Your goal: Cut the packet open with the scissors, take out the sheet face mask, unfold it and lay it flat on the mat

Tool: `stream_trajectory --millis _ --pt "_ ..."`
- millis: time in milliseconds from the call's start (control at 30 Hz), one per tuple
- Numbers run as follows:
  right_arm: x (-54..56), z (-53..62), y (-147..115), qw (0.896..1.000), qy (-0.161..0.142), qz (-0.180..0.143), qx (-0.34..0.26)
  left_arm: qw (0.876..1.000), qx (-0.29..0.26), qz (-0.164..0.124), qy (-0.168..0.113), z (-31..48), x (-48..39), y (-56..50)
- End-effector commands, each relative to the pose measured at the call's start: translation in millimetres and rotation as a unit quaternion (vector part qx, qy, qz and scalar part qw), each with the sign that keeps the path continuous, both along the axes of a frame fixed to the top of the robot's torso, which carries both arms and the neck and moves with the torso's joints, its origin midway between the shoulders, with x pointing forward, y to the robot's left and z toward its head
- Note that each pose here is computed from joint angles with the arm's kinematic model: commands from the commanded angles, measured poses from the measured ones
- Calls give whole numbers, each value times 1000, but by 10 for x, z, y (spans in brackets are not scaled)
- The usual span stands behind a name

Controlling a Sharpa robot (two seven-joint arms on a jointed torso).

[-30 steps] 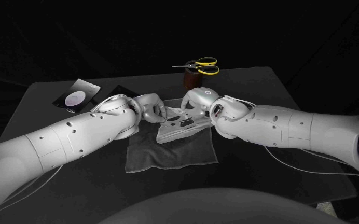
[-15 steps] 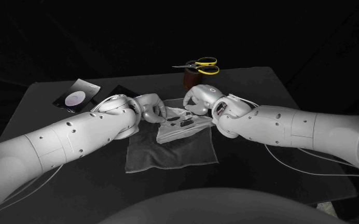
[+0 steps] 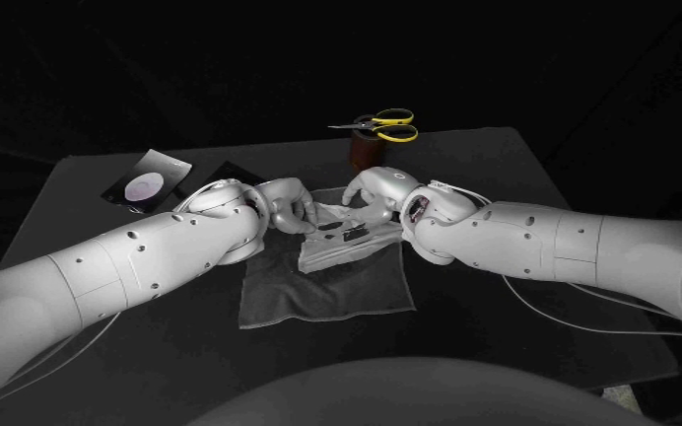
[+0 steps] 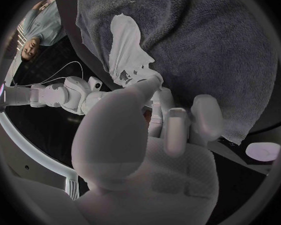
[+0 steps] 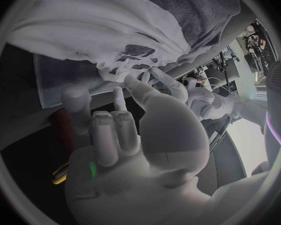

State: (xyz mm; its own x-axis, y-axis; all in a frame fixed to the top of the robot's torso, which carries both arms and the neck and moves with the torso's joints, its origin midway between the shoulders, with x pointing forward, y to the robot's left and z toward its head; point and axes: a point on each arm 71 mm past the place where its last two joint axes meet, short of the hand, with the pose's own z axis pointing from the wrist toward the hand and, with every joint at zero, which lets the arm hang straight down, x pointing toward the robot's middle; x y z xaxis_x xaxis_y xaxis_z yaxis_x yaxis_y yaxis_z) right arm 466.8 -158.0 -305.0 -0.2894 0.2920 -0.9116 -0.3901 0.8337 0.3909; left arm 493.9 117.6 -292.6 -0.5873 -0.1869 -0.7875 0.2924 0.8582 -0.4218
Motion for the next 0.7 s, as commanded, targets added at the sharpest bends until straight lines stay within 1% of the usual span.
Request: stream_trajectory --millis 33,200,433,700 --pt "-2 -24 33 999 4 23 -26 1000 20 -4 19 -69 -34 16" --pt "20 -41 43 999 1 24 -38 1000 20 -5 19 -69 -37 11" --pt "15 -62 74 998 7 31 -50 1000 20 -5 20 -69 -38 9" --pt "31 -74 83 998 6 30 -55 1000 20 -5 20 -70 -38 10"
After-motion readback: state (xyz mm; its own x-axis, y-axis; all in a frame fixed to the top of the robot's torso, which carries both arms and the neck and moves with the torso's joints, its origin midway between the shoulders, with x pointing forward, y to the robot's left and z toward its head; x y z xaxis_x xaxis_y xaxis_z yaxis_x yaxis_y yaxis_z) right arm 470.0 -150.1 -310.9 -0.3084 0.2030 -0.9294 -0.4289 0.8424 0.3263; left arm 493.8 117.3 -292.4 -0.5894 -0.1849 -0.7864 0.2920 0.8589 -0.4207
